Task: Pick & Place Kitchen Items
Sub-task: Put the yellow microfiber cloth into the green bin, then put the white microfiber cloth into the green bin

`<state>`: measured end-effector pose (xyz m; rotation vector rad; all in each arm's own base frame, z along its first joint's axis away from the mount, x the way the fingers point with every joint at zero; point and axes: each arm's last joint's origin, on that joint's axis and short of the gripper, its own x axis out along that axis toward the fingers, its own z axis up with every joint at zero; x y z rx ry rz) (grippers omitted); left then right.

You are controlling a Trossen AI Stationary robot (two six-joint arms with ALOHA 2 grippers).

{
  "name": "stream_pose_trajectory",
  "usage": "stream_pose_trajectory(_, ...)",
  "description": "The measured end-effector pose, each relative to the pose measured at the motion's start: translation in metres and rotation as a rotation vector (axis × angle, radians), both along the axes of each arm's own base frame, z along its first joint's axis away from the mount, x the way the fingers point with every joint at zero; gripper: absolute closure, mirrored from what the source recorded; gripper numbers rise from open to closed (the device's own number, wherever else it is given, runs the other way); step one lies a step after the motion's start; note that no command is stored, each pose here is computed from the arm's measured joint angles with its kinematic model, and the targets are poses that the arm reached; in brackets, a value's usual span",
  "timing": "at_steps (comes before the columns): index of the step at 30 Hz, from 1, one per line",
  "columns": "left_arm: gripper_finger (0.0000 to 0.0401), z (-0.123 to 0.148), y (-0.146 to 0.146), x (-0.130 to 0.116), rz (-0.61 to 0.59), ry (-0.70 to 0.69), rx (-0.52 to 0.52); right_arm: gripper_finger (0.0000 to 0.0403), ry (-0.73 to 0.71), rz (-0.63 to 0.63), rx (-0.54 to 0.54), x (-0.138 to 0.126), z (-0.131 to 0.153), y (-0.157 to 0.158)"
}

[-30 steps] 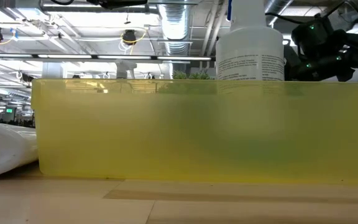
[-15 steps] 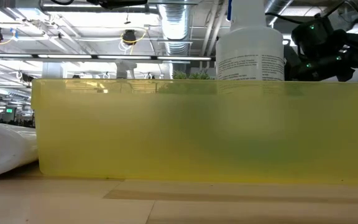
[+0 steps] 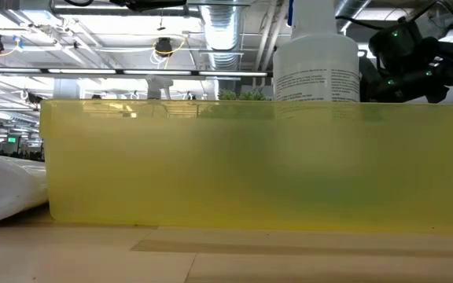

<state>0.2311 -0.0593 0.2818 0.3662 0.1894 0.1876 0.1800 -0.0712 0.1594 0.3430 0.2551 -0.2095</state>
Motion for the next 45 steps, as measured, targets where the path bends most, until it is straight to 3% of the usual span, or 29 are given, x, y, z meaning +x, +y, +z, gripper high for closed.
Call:
stream_pose_trajectory(12,0.0274,0.000,0.000,0.000,0.000,0.000,0.000,0.0194,-0.066,0.030,-0.039,0.005,0.007,0.008)
stream_pose_trajectory(17,0.0274,0.000,0.000,0.000,0.000,0.000,0.000,0.0147,-0.085,0.033,-0.058,0.006,0.009,0.009)
stream_pose_trajectory(29,0.0274,0.000,0.000,0.000,0.000,0.000,0.000,0.0137,-0.050,0.075,-0.092,0.004,0.007,0.012)
stream_pose_trajectory(35,0.0274,0.000,0.000,0.000,0.000,0.001,0.001,0.0137,-0.149,0.146,-0.165,-0.002,0.027,0.026)
stream_pose_trajectory(45,0.0274,-0.001,0.000,0.000,0.000,0.008,0.003,0.0137,-0.185,0.096,-0.214,-0.018,0.043,0.037)
